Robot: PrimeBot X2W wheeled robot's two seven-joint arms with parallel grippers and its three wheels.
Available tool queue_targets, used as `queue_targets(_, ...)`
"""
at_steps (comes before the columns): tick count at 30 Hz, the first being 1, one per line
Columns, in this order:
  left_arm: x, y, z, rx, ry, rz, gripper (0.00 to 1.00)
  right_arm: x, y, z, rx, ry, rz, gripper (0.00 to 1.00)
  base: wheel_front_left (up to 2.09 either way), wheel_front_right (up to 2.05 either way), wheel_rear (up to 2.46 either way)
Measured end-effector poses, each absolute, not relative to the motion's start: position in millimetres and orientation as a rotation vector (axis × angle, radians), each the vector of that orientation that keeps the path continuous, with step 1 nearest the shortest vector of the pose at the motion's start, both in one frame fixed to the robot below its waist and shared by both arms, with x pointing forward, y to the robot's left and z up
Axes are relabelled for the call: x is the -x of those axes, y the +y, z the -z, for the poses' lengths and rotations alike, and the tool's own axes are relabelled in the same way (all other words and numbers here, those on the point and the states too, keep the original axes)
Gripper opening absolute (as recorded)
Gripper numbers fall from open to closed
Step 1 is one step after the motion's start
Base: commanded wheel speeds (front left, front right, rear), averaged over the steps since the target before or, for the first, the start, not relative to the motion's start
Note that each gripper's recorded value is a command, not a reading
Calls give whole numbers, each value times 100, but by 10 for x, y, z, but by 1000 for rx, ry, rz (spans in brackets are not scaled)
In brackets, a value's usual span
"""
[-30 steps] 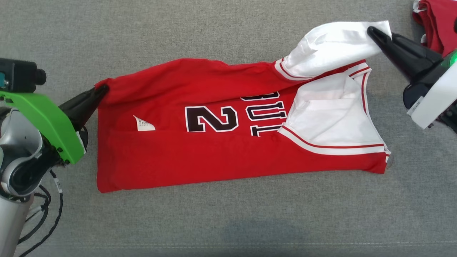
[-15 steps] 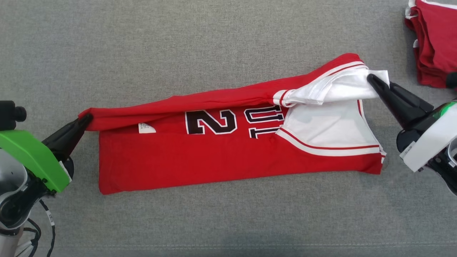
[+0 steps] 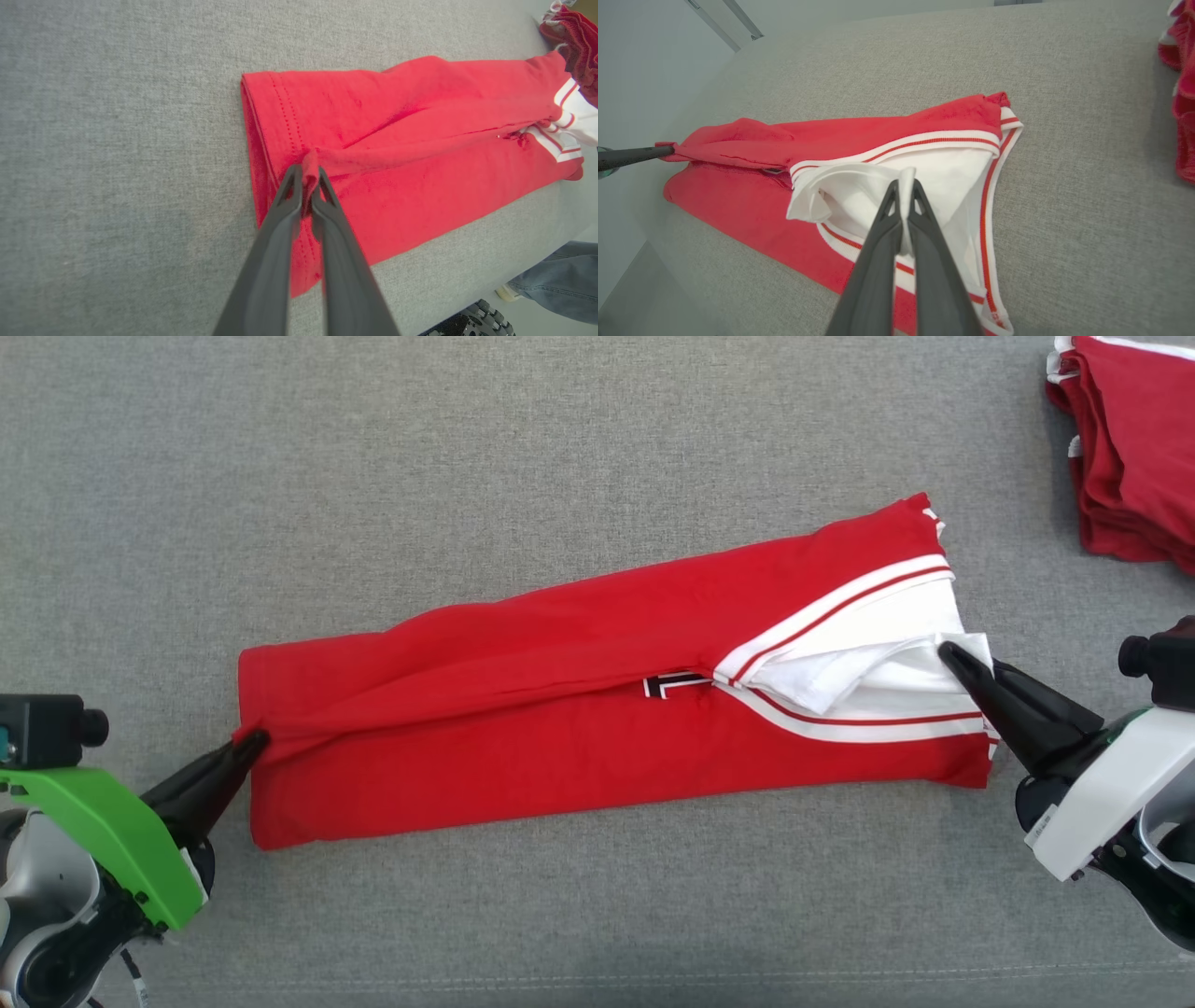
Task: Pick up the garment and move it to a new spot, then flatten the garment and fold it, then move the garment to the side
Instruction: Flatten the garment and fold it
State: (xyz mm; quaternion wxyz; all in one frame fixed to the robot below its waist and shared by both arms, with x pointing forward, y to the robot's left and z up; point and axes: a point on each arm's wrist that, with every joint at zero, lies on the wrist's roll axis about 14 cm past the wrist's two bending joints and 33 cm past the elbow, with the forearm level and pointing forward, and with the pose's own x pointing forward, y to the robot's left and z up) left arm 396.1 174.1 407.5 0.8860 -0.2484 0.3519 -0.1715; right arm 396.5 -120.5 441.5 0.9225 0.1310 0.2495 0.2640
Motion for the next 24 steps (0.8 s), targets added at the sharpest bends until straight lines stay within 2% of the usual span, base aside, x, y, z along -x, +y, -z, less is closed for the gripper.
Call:
queue_targets(1,-3924,1738,-4048,510,744,358,69,-3949,-1218,-4393,-259,521,-541,100,0,0,0)
queue_targets(2,-3900,1746,-4028,496,752,358,100,-3939,-1234,-4376,-250,528,-538,100,0,0,0)
queue_targets(7,-3864,1860,-3993,411,754,339,100,-3921,-1298,-4334,-236,557,-524,100,0,0,0)
queue_targets(11,-3900,2080,-4047,291,712,286,100,-4045,-1429,-4442,-230,526,-486,100,0,0,0)
queue_targets(15,-4071,2377,-4328,182,552,181,100,-4126,-1563,-4401,-242,557,-439,100,0,0,0)
queue_targets(24,-4162,2534,-4758,212,290,23,100,-4152,-1499,-3969,-365,699,-361,100,0,0,0)
